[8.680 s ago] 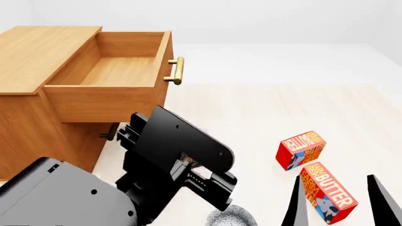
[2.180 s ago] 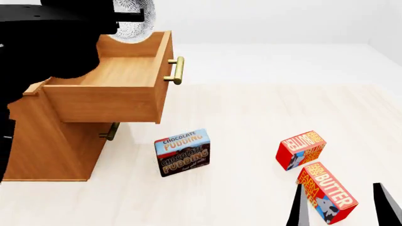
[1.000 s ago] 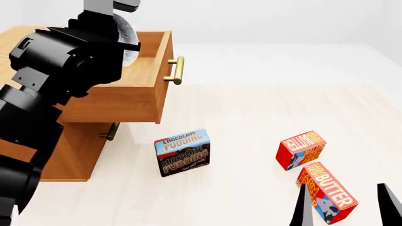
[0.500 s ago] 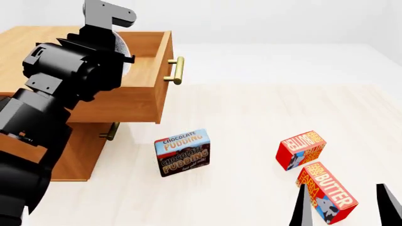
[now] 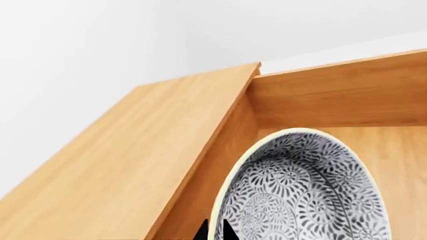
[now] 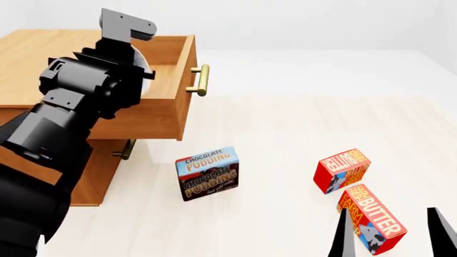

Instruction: Put the bowl in the top drawer of the cabinet.

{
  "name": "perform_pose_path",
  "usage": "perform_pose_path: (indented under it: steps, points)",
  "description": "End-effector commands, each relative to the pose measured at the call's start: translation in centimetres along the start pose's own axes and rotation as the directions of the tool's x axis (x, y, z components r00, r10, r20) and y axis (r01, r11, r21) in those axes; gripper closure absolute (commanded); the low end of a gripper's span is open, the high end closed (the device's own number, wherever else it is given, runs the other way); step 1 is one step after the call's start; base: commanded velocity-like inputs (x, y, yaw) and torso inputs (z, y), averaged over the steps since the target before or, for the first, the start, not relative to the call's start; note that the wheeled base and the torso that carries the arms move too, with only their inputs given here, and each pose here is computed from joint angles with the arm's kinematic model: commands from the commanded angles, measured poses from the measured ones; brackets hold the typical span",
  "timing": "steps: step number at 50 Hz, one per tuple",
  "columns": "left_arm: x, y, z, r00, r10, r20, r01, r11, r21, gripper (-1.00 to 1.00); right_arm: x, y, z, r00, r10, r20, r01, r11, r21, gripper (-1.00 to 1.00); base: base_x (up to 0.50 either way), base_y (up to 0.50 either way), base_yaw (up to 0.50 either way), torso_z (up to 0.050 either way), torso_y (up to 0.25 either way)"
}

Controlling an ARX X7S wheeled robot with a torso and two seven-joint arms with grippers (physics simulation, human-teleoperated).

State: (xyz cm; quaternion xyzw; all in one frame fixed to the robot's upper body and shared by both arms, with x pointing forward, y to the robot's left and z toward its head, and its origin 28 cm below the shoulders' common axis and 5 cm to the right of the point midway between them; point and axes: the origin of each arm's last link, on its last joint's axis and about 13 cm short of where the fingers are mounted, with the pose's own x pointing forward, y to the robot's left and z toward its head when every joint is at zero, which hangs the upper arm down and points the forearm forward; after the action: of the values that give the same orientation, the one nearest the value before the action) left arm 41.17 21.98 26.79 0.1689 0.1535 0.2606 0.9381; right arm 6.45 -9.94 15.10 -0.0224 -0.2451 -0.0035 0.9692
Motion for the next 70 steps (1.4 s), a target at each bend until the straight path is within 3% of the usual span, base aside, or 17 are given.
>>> perform_pose_path:
  steps: [1,16,17,29,38,47,54,61,70]
  points:
    - [0.3,-0.2,-0.1,1.000,0.004,0.010,-0.004,1.000,0.011,1.00,0.1,0.0,-0.1,1.000,0.001,-0.004,-0.001,1.000,0.002,-1.00,0.00,0.00,0.00,0.000,0.000]
    - [0.3,-0.4,-0.3,1.000,-0.021,-0.004,0.021,1.000,0.016,1.00,0.2,0.0,-0.2,1.000,0.001,-0.007,-0.001,1.000,0.007,-1.00,0.00,0.00,0.00,0.000,0.001]
    - [0.3,-0.4,-0.3,1.000,-0.022,-0.005,0.022,1.000,0.015,-1.00,0.2,0.0,-0.2,1.000,0.001,-0.007,-0.001,1.000,0.007,-1.00,0.00,0.00,0.00,0.000,0.000]
    - [0.1,0.2,0.1,1.000,-0.002,0.012,0.002,1.000,0.008,-1.00,0.1,0.0,-0.1,1.000,0.001,-0.006,-0.001,1.000,0.008,-1.00,0.00,0.00,0.00,0.000,0.000]
    - [-1.5,1.9,2.3,0.986,0.079,0.149,-0.076,0.997,-0.026,-1.00,0.0,0.0,-0.1,1.000,0.004,-0.004,-0.004,1.000,0.009,-1.00,0.00,0.00,0.00,0.000,0.000]
    - [-5.0,3.4,3.0,0.976,-0.015,0.217,0.020,1.000,-0.024,-1.00,-0.1,-0.1,0.1,1.000,0.003,0.002,-0.003,1.000,0.008,-1.00,0.00,0.00,0.00,0.000,0.000]
    - [-9.1,5.2,0.6,0.951,-0.131,0.281,0.141,0.990,-0.013,-1.00,-0.2,-0.2,0.2,1.000,0.002,0.008,-0.002,1.000,0.009,-1.00,0.00,0.00,0.00,0.000,0.000]
    - [-13.6,7.4,-3.7,0.904,-0.214,0.370,0.236,0.972,-0.013,-1.00,-0.5,-0.3,0.5,1.000,0.003,0.016,-0.003,1.000,0.006,-1.00,0.00,0.00,0.00,0.000,0.000]
    - [-18.0,9.0,-10.3,0.838,-0.243,0.488,0.298,0.954,-0.036,-1.00,-0.9,-0.1,0.8,1.000,0.005,0.024,-0.005,1.000,-0.003,-1.00,0.00,0.00,0.00,0.000,0.000]
